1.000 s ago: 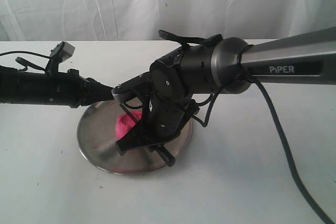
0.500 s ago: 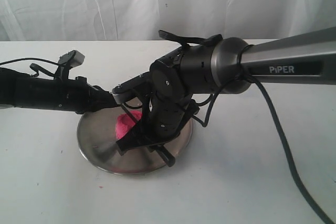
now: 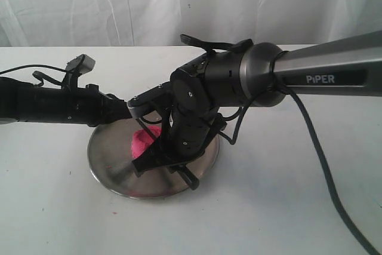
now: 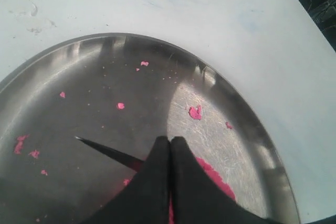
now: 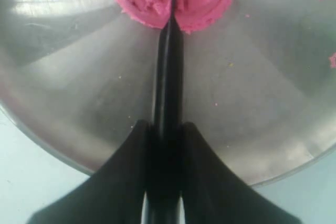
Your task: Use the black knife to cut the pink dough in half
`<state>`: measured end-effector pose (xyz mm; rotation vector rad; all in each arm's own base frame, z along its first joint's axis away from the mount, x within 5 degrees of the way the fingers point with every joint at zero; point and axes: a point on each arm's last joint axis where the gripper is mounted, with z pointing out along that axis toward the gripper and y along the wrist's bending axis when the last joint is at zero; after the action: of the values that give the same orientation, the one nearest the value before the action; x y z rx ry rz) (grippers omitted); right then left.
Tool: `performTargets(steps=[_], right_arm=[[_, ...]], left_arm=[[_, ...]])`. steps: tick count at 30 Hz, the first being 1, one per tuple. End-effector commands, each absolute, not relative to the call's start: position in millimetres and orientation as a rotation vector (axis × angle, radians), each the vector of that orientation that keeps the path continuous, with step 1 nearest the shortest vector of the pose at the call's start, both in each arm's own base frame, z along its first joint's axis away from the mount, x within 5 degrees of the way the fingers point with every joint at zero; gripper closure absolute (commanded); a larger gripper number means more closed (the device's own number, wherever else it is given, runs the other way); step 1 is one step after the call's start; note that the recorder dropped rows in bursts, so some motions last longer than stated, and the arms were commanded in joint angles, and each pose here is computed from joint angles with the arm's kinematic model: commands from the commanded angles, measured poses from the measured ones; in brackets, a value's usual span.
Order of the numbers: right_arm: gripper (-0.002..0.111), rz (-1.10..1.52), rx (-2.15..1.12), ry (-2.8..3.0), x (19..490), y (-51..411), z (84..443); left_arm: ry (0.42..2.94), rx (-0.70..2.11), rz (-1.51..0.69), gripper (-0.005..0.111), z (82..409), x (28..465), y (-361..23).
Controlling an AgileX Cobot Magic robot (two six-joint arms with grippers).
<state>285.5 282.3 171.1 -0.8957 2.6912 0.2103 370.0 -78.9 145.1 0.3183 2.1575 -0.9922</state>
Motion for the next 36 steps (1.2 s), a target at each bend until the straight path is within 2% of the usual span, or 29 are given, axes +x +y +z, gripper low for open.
performTargets(steps=[1, 9, 20, 32, 36], right_arm=[[0.108, 0.214, -0.895, 2.681, 286, 280, 174], [0.108, 0.212, -0.901, 2.680, 286, 280, 174], [0.108, 0.211, -0.901, 2.682, 286, 280, 174], [0.108, 0.204, -0.923, 2.680, 285, 280, 174], [0.108, 0.202, -0.927, 2.681, 285, 280, 173]], left_arm=[[2.129, 0.328, -0.991, 0.107, 148, 372, -81], [2.141, 0.331, -0.939, 0.107, 146, 373, -82], [2.183, 0.357, -0.947, 0.107, 124, 373, -87], [2.087, 0.334, -0.929, 0.107, 164, 380, -73], [2.091, 0.330, -0.934, 0.107, 163, 380, -73]])
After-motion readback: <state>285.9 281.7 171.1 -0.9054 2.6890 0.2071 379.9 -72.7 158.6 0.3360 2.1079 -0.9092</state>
